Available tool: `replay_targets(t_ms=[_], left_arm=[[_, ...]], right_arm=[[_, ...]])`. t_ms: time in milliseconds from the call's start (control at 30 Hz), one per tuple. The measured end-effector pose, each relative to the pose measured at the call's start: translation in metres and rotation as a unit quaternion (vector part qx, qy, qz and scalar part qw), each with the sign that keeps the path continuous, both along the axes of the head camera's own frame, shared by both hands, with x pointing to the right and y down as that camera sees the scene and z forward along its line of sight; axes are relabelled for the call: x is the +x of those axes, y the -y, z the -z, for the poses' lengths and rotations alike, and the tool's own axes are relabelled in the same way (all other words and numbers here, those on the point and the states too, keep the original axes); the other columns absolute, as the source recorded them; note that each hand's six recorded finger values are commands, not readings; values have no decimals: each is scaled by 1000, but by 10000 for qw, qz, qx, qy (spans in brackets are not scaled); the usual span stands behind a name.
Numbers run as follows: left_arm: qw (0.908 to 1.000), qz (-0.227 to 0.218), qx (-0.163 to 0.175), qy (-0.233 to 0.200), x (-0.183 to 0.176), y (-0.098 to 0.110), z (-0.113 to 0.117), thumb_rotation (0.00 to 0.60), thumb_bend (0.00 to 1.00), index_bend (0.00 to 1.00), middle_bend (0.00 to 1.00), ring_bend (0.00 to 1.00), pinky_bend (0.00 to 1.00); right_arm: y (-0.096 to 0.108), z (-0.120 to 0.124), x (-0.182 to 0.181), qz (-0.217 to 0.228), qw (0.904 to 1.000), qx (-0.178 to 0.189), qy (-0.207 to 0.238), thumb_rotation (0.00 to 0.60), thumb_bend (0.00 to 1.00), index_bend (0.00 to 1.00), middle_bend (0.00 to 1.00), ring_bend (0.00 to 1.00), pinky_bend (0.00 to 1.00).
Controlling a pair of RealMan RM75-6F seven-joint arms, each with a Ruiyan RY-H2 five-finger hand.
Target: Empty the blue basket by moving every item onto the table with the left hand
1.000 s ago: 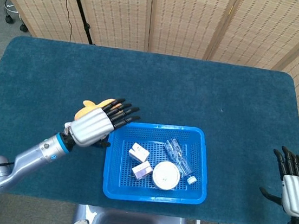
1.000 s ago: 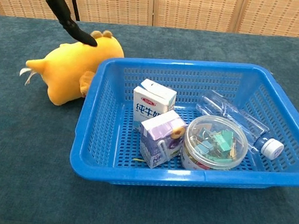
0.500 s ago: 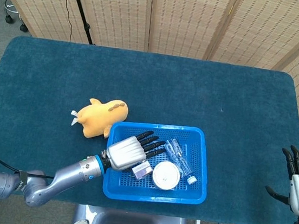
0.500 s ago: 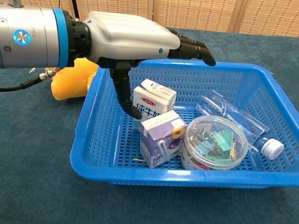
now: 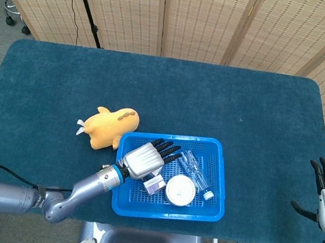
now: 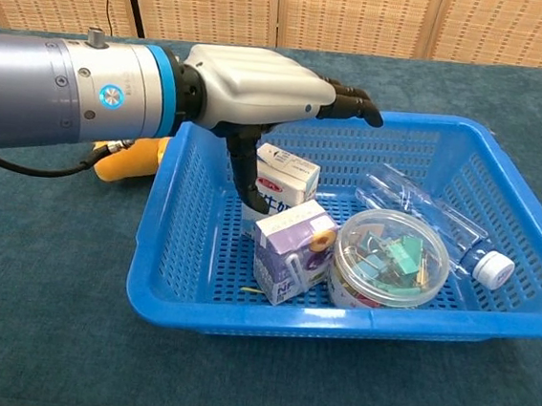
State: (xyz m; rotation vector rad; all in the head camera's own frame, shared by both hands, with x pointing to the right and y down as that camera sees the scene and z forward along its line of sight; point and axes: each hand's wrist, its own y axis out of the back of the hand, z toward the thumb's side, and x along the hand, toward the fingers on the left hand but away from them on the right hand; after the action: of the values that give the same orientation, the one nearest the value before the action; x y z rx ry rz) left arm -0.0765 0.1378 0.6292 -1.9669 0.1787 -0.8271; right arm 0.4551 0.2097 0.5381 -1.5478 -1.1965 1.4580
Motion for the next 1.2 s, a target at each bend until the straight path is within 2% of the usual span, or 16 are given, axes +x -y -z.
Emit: replay_targets(t_ms=[133, 300, 400, 600, 900, 1067, 1200], left_arm=[[10000, -3, -30, 37, 2, -1, -5, 600, 130, 244, 140, 212, 339], [9999, -9, -69, 122, 5, -4, -14, 600, 287, 537, 402, 429, 496], [9999, 28, 2, 134, 4, -2, -14, 600, 370, 604, 457, 486, 530], [9997, 226, 109, 26, -2, 7, -4, 600, 414, 626, 474, 507, 533], [9954, 684, 325, -583, -22, 37, 46, 600, 407, 633, 482, 515, 533], [9865, 1256, 760, -722, -69, 76, 82, 600, 402, 634, 483, 516, 533], [9776, 1794, 882, -660, -119, 101, 93, 600, 395, 634, 483, 515, 533]], right_arm=[[0, 0, 0, 1, 10000, -11, 4, 600, 0, 0, 0, 0, 0], [0, 0, 0, -10, 10000, -34, 47, 600, 0, 0, 0, 0, 0], [0, 0, 1, -28, 10000, -32, 70, 600, 0, 0, 0, 0, 0], [0, 2, 0, -2, 10000, -17, 92, 600, 0, 0, 0, 0, 0], [-2, 1, -4, 49, 9999, -31, 104, 600, 0, 0, 0, 0, 0], [-3, 2, -7, 93, 9999, -36, 121, 600, 0, 0, 0, 0, 0], [-5, 1, -10, 136, 9998, -59, 135, 600, 0, 0, 0, 0, 0]])
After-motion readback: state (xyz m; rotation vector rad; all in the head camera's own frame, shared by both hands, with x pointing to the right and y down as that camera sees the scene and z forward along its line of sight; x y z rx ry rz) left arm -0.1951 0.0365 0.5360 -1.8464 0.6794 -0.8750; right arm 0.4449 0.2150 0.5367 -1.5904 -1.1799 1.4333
